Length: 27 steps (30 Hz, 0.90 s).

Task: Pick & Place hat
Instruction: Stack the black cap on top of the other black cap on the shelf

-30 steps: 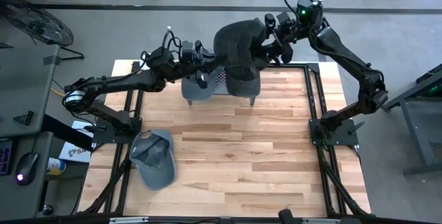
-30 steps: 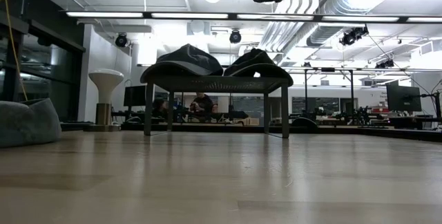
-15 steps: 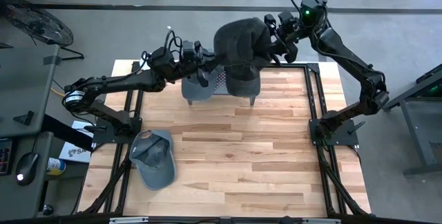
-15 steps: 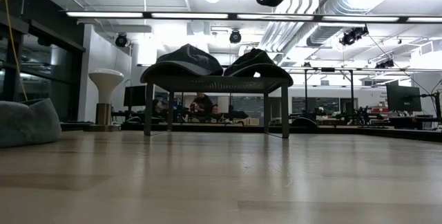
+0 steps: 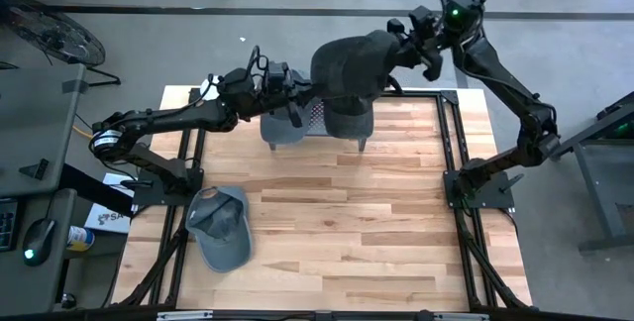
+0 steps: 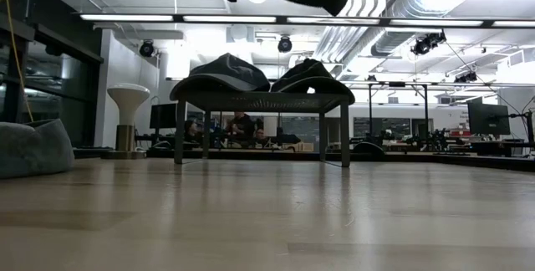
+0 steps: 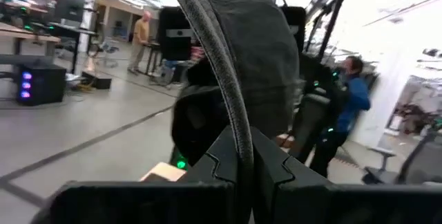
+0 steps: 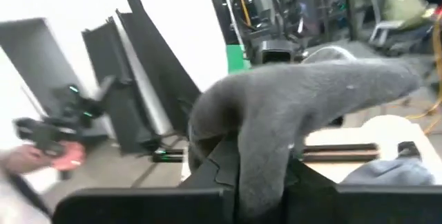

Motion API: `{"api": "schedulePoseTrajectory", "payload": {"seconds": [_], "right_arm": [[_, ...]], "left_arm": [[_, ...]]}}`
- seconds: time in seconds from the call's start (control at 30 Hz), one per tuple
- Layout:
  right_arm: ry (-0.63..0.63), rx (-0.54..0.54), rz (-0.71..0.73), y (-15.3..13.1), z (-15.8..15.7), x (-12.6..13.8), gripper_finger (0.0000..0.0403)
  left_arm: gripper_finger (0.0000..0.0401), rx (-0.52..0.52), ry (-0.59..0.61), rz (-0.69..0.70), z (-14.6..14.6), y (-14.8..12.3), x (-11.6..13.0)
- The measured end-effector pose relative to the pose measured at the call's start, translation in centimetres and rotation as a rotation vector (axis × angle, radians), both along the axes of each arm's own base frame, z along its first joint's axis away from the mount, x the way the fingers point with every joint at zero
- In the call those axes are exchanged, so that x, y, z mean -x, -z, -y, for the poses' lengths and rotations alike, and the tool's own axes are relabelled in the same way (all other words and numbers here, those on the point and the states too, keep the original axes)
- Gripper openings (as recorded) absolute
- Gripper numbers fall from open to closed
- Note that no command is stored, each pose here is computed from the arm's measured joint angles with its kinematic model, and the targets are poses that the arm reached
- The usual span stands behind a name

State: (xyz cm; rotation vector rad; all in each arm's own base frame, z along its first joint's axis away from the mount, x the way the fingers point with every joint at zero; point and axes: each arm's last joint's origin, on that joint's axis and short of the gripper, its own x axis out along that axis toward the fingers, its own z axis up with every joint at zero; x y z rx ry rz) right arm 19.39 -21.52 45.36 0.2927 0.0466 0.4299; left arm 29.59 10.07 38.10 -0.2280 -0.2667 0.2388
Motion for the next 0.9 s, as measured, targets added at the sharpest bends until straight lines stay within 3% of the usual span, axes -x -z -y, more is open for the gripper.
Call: {"api": "schedulePoseTrajectory", "payload": {"seconds": [0.2, 0.43, 0.9], "right_arm": [[-0.142, -0.119, -0.079, -0.4, 0.0, 0.9, 0.0007], [-0.131, -0.109, -0.075, -1.2, -0.5, 2.2, 0.0011], [-0.089, -0.078, -0.045, -2.1, -1.0, 2.9, 0.0034]], "left_arm": [[0.0006, -0.014, -0.164, -0.047, -0.4, 0.4, 0.0], [0.0006, -0.022, -0.293, -0.053, -0.7, 0.3, 0.2], [0.0006, -0.082, -0.294, 0.072, -0.6, -0.9, 0.5]]}}
